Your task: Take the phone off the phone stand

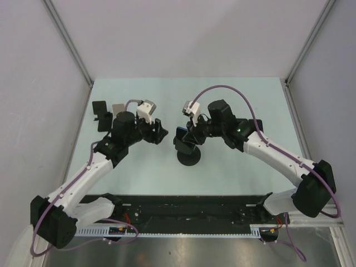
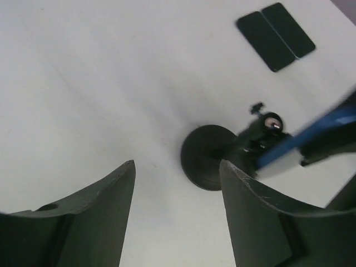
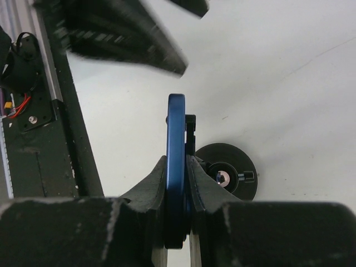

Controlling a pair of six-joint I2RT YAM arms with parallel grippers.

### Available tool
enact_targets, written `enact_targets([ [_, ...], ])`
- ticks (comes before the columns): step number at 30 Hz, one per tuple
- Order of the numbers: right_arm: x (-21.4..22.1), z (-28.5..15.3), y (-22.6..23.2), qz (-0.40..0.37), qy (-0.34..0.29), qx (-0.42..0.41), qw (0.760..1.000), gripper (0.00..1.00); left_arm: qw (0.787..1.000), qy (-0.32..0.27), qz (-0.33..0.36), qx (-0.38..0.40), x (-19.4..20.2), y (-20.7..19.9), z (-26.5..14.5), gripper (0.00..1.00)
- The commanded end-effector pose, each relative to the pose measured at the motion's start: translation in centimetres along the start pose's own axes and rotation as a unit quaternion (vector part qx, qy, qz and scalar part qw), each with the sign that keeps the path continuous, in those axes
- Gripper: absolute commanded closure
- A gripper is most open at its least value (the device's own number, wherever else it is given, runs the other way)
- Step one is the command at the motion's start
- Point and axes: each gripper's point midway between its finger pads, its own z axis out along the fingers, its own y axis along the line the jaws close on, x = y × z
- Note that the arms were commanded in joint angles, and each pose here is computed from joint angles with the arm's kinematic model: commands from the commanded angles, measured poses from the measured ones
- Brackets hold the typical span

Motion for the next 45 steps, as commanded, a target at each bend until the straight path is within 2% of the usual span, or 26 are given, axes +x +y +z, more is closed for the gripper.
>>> enact_targets([
  [1, 0.0, -0.3, -1.9, -0.001, 0.006, 0.076, 0.997, 1.00, 0.999, 0.023, 0.022, 0.008, 2.1, -2.7, -1.5, 0.32],
  [7, 0.1, 0.0, -2.1, -0.008, 0.012, 0.103, 0.995, 1.00, 0.998, 0.046, 0.035, -0.003, 3.4, -4.3, -1.0, 0.32],
  [17, 0.7, 0.6, -2.0, -0.014, 0.025, 0.115, 0.993, 1.00, 0.997, 0.055, 0.035, -0.035, 2.8, -4.5, 0.9, 0.44],
  [30, 1.5, 1.1, -1.1, -0.008, 0.039, 0.089, 0.995, 1.00, 1.000, 0.023, 0.008, -0.014, 1.4, -5.6, 1.8, 0.48],
  [36, 1.7, 1.3, -0.4, -0.001, 0.040, 0.065, 0.997, 1.00, 1.000, -0.010, 0.009, -0.016, 0.1, -5.3, 1.5, 0.54],
  [39, 1.9, 1.3, -0.1, 0.003, 0.043, 0.055, 0.998, 1.00, 1.000, -0.016, 0.010, -0.015, -0.3, -5.1, 1.7, 0.59],
  [40, 2.1, 1.3, 0.0, 0.004, 0.045, 0.051, 0.998, 1.00, 1.000, -0.014, 0.010, -0.016, -0.2, -4.9, 1.9, 0.67],
  [42, 2.2, 1.2, 0.1, 0.005, 0.048, 0.047, 0.998, 1.00, 1.000, -0.013, 0.012, -0.018, -0.2, -4.7, 2.0, 0.75],
  [43, 2.4, 1.2, 0.3, 0.007, 0.051, 0.042, 0.998, 1.00, 1.000, -0.015, 0.013, -0.019, -0.4, -4.7, 2.0, 0.84],
  [45, 2.5, 1.0, 0.3, 0.009, 0.053, 0.039, 0.998, 1.00, 1.000, -0.014, 0.015, -0.022, -0.3, -4.4, 2.1, 0.94],
])
